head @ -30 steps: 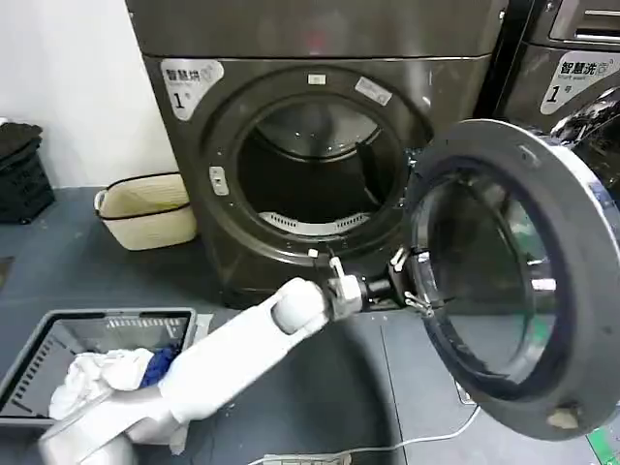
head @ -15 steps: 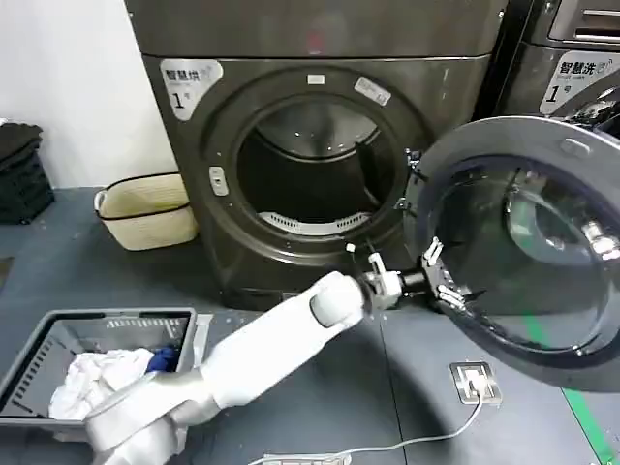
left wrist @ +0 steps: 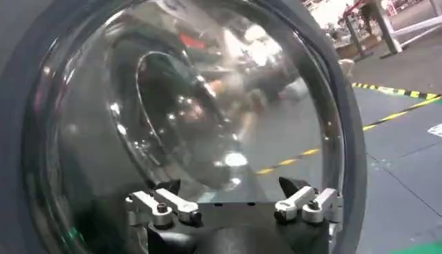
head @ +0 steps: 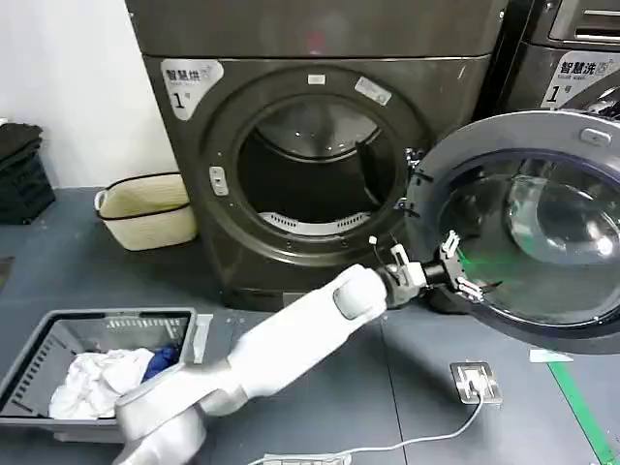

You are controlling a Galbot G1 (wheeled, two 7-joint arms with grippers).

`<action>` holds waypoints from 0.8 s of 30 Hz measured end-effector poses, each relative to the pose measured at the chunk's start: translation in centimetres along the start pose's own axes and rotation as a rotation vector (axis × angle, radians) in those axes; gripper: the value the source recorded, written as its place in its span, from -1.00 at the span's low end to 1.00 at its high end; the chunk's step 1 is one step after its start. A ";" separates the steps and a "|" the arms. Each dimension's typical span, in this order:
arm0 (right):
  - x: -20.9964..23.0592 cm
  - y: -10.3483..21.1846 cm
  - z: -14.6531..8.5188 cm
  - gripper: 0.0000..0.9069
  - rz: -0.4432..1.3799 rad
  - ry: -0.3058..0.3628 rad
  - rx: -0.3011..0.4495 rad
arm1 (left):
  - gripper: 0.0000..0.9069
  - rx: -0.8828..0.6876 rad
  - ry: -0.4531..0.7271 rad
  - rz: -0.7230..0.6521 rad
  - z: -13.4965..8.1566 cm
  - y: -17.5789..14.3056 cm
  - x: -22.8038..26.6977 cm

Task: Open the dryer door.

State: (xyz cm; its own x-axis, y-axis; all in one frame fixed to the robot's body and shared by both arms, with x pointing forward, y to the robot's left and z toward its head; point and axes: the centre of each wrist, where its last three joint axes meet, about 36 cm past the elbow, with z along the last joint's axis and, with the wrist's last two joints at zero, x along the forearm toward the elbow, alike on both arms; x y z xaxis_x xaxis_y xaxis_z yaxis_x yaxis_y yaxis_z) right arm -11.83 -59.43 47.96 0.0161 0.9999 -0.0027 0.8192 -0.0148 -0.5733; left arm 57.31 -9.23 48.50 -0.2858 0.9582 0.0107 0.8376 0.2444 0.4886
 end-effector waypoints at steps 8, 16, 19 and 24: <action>0.0 -0.3 0.0 1.00 0.001 -0.004 0.000 | 1.00 0.010 0.002 0.001 0.0 0.0 -0.8; -0.1 -0.2 0.0 1.00 0.000 -0.005 -0.002 | 1.00 0.015 -0.001 0.003 0.1 0.0 -0.4; -0.2 -0.3 -0.1 1.00 -0.003 -0.009 -0.010 | 1.00 0.019 0.002 0.005 0.1 -0.1 0.1; -0.2 -0.4 -0.2 1.00 -0.017 -0.026 -0.029 | 1.00 0.037 0.012 0.018 -0.1 -0.5 1.3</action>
State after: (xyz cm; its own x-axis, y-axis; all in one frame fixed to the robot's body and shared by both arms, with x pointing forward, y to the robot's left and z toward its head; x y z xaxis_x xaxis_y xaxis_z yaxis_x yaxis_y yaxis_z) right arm -12.06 -59.64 48.33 -0.0127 0.9998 -0.0146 0.8354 0.0026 -0.5496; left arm 56.45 -8.09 48.40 -0.2761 0.9607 0.0297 0.8591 0.2328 0.4557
